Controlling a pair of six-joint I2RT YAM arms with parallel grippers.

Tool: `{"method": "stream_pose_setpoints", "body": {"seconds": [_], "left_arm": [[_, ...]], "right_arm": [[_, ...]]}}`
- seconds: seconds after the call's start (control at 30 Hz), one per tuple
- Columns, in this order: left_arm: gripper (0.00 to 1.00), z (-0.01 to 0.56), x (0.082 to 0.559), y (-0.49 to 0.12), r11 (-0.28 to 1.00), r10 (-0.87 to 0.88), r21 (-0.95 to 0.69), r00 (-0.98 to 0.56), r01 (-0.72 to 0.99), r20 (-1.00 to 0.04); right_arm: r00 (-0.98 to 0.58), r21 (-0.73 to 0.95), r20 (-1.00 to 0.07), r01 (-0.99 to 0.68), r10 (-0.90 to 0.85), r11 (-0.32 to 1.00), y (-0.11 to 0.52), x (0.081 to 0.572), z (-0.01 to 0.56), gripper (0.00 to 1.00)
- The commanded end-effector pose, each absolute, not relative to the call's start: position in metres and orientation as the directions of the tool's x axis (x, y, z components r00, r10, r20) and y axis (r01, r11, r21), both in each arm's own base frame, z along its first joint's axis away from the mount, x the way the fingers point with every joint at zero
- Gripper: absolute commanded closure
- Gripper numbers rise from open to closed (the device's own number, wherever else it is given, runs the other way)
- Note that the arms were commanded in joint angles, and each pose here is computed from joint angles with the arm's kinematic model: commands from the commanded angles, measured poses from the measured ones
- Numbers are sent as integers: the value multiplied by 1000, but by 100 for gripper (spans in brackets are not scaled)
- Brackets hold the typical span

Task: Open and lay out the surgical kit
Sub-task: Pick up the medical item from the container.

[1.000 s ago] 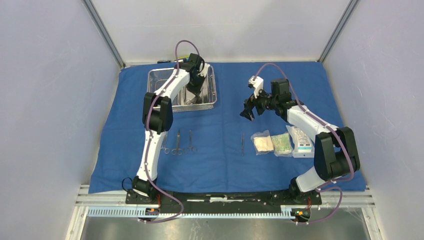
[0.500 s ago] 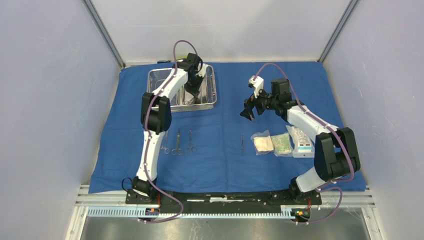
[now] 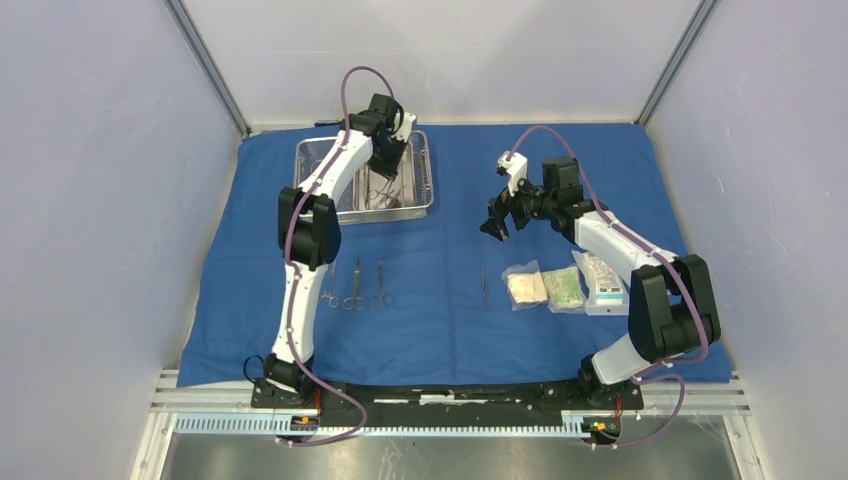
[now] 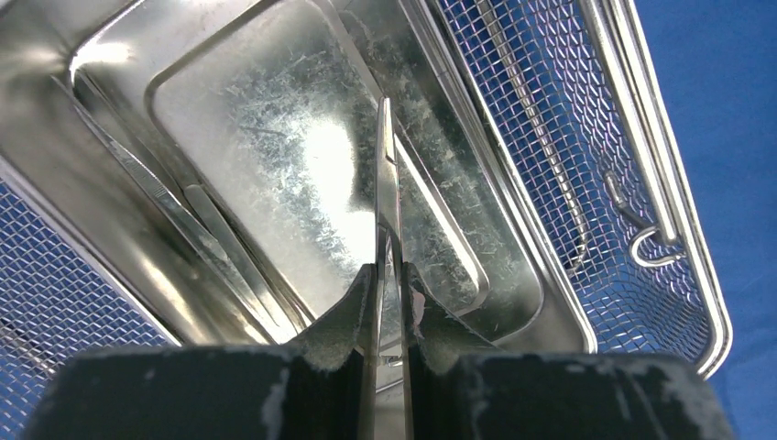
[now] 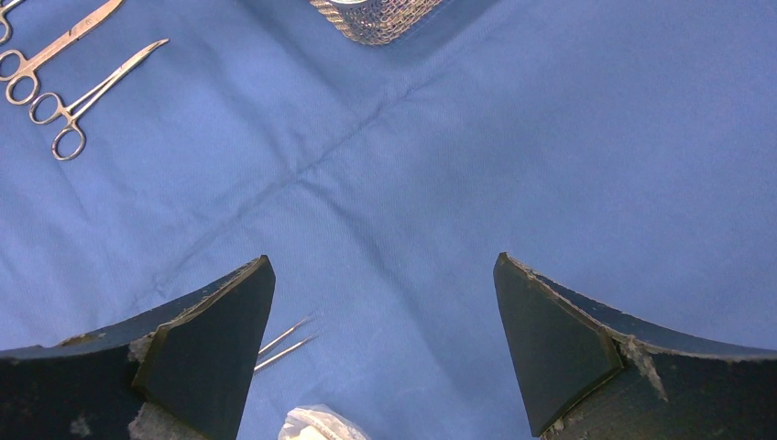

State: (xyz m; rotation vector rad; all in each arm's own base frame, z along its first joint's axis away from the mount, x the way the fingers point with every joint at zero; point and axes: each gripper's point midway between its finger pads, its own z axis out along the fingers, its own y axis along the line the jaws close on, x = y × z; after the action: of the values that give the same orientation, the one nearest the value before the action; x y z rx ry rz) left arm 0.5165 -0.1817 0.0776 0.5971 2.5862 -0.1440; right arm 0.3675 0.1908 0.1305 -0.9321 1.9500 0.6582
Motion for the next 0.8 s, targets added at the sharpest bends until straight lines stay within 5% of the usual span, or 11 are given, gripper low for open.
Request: {"method": "stream_pose_setpoints", "body": {"seconds": [0.0,0.77], "left_arm": [[98,149,530,-183,887,390,48,-690,459,-610],[98,212,462,-208,824,333,-112,-634,555,-698]], "right_arm": [[-301,62,-893,-818,-333,572,195,376,154,2],[-250,172,-964,-842,-88,511,280,421,256,4]]}}
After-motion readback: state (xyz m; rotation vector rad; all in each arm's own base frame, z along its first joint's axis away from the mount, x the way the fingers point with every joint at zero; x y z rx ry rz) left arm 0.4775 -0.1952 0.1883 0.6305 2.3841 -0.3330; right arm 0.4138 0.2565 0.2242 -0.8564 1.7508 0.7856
